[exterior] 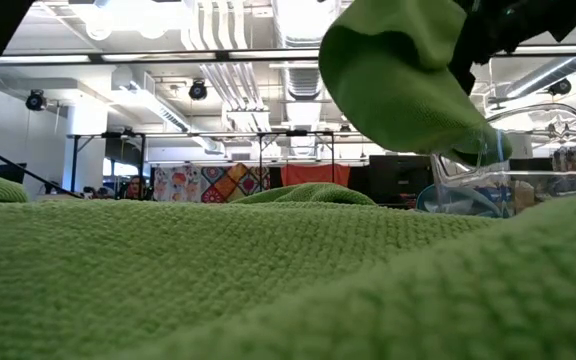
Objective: Sort microfiber towel by color & place in baskets
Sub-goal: Put the green microfiber cloth into the top transparent bin
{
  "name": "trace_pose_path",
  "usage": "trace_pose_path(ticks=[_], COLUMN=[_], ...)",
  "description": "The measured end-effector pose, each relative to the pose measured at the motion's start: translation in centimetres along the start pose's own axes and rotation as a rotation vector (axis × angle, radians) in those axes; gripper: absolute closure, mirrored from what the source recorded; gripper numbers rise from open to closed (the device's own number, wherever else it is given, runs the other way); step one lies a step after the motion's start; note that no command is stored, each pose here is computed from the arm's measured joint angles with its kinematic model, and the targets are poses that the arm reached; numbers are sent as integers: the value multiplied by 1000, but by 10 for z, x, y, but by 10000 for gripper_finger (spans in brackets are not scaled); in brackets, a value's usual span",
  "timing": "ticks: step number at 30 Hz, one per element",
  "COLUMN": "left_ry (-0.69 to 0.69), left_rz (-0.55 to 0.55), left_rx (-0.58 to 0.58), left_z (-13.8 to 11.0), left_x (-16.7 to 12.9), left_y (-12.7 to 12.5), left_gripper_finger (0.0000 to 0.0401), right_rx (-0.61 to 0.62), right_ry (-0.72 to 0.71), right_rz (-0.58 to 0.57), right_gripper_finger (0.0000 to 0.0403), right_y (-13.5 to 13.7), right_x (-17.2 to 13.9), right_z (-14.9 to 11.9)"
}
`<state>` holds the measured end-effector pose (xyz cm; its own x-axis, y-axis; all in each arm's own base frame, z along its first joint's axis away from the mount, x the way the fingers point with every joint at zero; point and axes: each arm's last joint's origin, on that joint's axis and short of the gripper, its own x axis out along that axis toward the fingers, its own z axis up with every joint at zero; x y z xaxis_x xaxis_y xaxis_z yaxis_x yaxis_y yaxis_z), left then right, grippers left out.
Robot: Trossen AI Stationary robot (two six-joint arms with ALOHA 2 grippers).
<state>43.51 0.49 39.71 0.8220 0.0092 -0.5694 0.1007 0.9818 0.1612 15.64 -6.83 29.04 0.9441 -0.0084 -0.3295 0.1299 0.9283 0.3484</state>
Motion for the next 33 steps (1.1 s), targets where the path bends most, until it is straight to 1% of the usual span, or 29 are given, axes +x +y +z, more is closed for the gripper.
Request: trace_pose_path(ticks=[11, 17, 19, 23, 27, 31, 33], left_ry=[20, 48, 50, 71, 68, 66, 67], left_rz=[37, 36, 34, 29, 31, 31, 32], left_rx=[-35, -40, -40, -41, -41, -41, -41], left_z=[-6, -14, -16, -21, -21, -21, -21], left_x=[1, 8, 11, 16, 16, 16, 16], left_y=[20, 22, 21, 20, 21, 21, 22], left_gripper_finger=[401, 401, 401, 401, 401, 401, 401], right_rx=[-50, -87, -86, -88, -108, -104, -109], right_ry=[-15, -80, -90, -123, -154, -167, -172], right_rz=[150, 184, 140, -3, -81, -134, -202], right_gripper_finger=[321, 320, 313, 290, 263, 238, 229], right_y=[27, 32, 31, 27, 27, 27, 25], right_x=[5, 5, 5, 5, 6, 9, 11], right_z=[0, 6, 6, 9, 16, 25, 29])
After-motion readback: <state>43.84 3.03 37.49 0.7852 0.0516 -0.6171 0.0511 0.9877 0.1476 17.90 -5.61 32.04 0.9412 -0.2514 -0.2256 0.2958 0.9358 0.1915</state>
